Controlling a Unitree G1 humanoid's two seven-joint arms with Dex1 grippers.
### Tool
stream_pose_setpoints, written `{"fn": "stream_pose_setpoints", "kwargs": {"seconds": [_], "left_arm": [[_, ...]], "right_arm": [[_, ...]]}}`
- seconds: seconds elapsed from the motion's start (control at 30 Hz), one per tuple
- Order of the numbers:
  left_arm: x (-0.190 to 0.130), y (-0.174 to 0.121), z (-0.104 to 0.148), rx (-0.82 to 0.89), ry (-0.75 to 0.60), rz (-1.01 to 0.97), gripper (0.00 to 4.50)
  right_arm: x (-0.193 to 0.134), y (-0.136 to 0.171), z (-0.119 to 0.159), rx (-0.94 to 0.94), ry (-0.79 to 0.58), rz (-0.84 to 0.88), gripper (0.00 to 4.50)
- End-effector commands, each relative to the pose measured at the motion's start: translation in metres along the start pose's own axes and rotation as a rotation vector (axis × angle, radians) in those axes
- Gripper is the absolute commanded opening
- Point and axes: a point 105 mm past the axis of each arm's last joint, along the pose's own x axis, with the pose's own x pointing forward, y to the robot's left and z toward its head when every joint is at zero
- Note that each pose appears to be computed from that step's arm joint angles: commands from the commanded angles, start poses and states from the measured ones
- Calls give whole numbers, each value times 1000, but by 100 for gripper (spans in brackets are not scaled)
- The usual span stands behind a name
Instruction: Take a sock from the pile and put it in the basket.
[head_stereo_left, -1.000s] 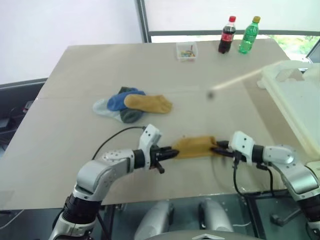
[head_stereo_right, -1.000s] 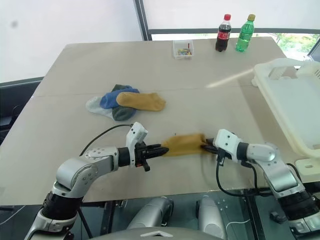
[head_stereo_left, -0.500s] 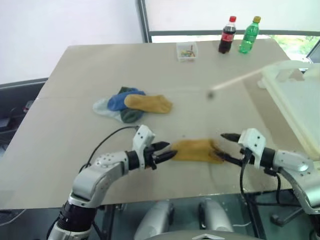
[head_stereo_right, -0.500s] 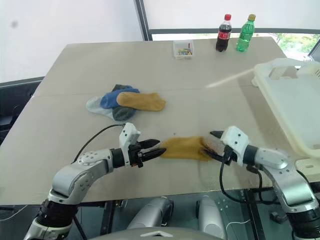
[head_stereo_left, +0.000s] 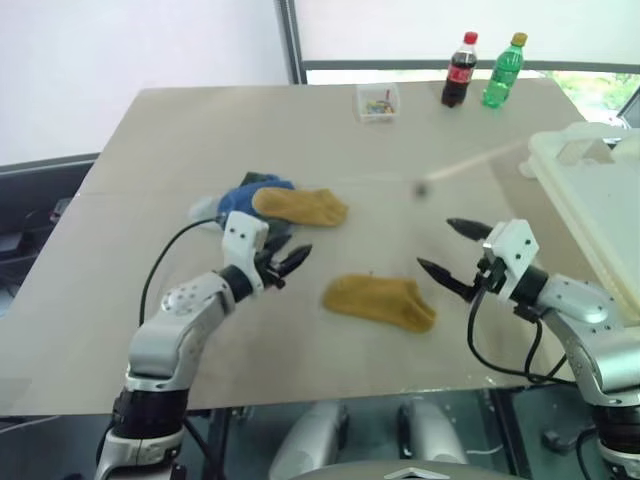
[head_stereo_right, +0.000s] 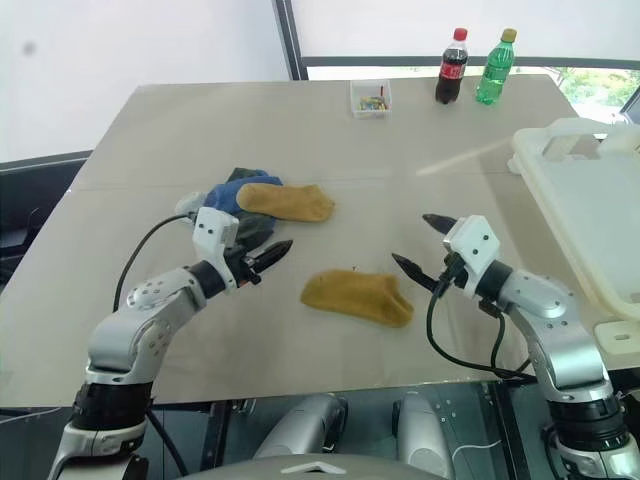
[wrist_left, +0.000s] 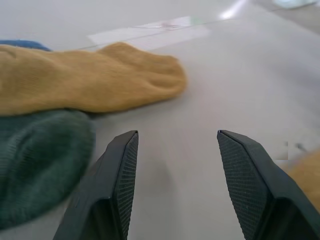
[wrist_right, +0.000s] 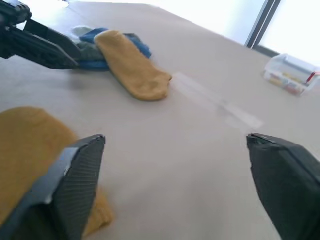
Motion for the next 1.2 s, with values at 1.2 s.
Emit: {"fn": "stream_pose_setpoints", "kwargs": {"seconds": [1.2], "left_arm": [[101,-12,10,251,159,-38,264]], "right_arm": [[-30,23,22,-121,-17,57,443]]}}
